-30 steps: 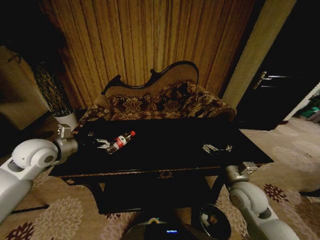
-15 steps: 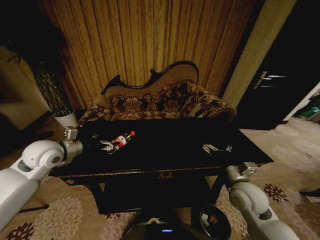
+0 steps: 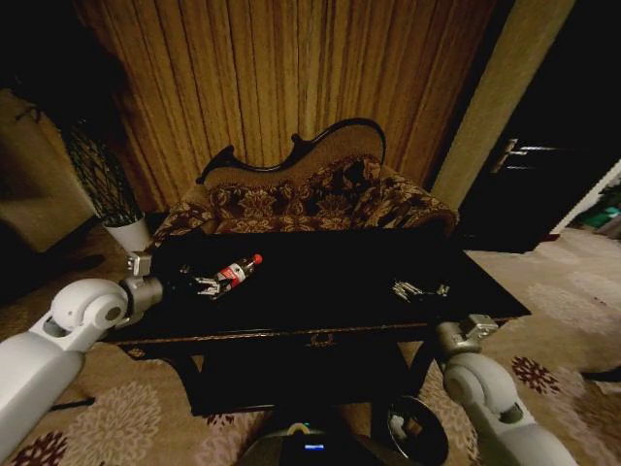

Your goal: Move to the front of the table and place the trash on the table into the trash bin.

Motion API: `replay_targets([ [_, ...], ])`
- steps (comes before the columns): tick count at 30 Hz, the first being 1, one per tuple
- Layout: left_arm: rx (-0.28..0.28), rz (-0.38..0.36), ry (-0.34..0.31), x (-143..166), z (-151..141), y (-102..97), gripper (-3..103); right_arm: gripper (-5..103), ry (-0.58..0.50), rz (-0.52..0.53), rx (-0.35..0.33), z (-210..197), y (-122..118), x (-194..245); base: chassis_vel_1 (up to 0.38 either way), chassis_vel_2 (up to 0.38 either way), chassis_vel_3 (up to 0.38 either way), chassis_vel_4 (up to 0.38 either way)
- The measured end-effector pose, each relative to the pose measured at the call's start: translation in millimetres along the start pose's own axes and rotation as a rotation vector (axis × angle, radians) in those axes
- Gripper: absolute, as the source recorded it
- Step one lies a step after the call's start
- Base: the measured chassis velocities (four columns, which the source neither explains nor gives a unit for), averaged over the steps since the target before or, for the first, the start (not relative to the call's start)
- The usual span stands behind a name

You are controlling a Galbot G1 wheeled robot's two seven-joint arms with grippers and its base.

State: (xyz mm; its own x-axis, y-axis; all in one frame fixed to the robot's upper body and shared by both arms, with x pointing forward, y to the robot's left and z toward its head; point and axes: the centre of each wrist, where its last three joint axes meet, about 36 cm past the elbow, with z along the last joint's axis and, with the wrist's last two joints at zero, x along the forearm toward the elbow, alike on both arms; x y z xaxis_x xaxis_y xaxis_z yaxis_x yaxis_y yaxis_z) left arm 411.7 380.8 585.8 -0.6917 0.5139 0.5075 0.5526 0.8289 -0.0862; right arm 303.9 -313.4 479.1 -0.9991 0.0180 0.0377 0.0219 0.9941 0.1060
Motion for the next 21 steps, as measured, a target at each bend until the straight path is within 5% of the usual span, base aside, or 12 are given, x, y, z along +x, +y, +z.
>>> replay_targets([
  [5, 0.013, 0.005, -0.003, -1.8, 3.5, -1.2, 98, 100, -0.006, -0.005, -0.021, -4.8, 3.5, 1.7, 0.000, 0.000, 0.000, 0.000],
  [8, 0.039, 0.009, -0.003, -0.2, 10.3, -1.6, 77, 100, -0.007, -0.010, -0.028, -7.9, 6.5, 2.4, 0.000, 0.000, 0.000, 0.000],
  [10, 0.048, 0.013, -0.005, 0.7, 11.2, -1.1, 77, 100, -0.007, -0.009, -0.027, -8.0, 6.0, 2.0, 0.000, 0.000, 0.000, 0.000],
  [12, 0.074, 0.023, -0.013, 2.4, 14.6, 1.5, 61, 100, -0.003, 0.009, -0.019, -7.0, 1.3, 0.0, 0.000, 0.000, 0.000, 0.000],
  [21, 0.103, 0.039, -0.027, 4.0, 22.8, 1.6, 40, 100, 0.000, 0.022, -0.004, -7.6, -3.5, -0.9, 0.000, 0.000, 0.000, 0.000],
])
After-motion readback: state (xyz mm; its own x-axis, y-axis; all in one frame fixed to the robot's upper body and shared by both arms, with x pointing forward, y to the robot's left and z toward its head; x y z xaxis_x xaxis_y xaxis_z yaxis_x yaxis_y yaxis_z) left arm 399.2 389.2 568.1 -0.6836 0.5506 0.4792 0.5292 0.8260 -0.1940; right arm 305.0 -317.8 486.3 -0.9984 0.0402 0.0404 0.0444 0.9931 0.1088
